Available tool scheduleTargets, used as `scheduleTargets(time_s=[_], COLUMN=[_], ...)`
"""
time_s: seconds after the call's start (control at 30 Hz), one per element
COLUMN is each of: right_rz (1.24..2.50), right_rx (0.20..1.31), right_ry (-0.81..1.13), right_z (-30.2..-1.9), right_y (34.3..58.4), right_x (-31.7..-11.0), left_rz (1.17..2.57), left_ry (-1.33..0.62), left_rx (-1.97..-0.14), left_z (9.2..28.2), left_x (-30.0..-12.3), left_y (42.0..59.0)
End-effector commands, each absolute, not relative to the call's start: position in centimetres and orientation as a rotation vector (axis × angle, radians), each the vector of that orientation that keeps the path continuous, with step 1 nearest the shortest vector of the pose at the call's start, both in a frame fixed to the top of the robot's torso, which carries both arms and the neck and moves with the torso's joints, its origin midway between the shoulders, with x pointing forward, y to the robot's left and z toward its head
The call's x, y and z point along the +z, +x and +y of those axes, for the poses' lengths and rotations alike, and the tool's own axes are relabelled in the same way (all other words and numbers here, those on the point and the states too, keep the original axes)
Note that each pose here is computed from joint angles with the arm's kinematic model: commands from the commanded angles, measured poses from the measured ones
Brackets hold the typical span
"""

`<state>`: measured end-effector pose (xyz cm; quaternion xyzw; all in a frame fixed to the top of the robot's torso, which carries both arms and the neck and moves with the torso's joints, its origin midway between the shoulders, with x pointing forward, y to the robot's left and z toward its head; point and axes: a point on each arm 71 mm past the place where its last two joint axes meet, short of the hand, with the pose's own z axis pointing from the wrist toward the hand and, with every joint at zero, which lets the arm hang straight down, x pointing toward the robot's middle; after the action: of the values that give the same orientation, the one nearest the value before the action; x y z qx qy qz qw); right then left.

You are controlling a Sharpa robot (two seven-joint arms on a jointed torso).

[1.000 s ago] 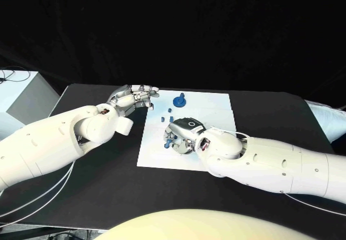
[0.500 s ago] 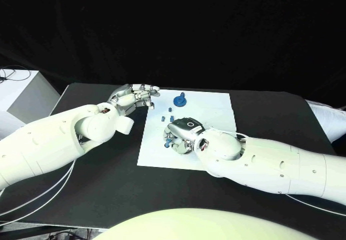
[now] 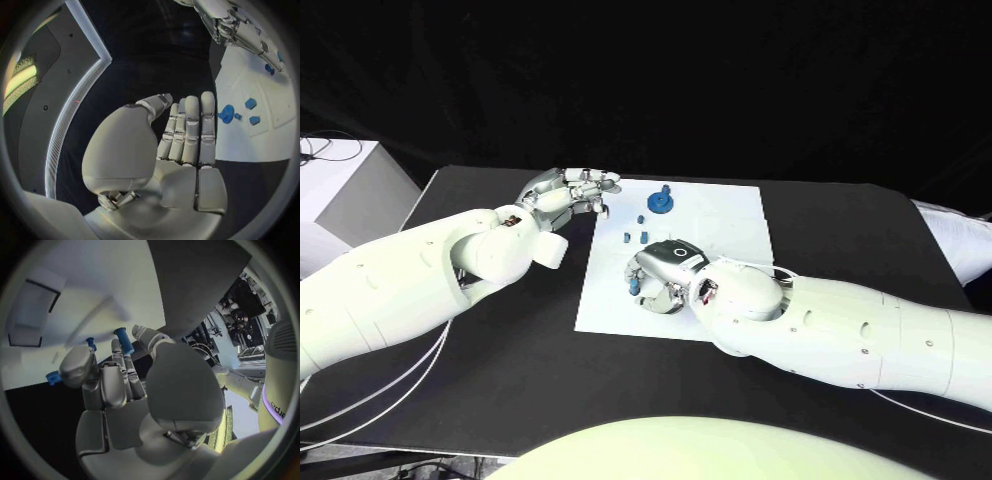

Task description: Assemble the parts on the task board

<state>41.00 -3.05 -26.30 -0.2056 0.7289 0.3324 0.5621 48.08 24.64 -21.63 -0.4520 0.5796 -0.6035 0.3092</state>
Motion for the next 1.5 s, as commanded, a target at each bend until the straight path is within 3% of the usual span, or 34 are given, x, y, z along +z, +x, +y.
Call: scheduleTargets(time_s=[0.03,1.0,1.2,1.5], right_rz=[1.743,1.658,1.625,1.632], right_rx=[0.790,0.802,0.882,0.945], right_ry=[-0.505,-0.374,-0.214,0.111], right_z=[-3.0,-4.2,-7.0,-14.3], right_y=[40.8,41.3,42.0,44.0], right_x=[-26.7,-26.0,-24.4,-20.5], left_rz=[1.532,1.534,1.532,1.537], left_ry=[-1.191,-1.192,-1.194,-1.209], left_rx=[-1.617,-1.616,-1.612,-1.599], left_z=[24.4,24.5,24.6,24.9], left_x=[-21.5,-21.6,-21.7,-22.3], left_y=[48.0,48.1,48.1,47.8])
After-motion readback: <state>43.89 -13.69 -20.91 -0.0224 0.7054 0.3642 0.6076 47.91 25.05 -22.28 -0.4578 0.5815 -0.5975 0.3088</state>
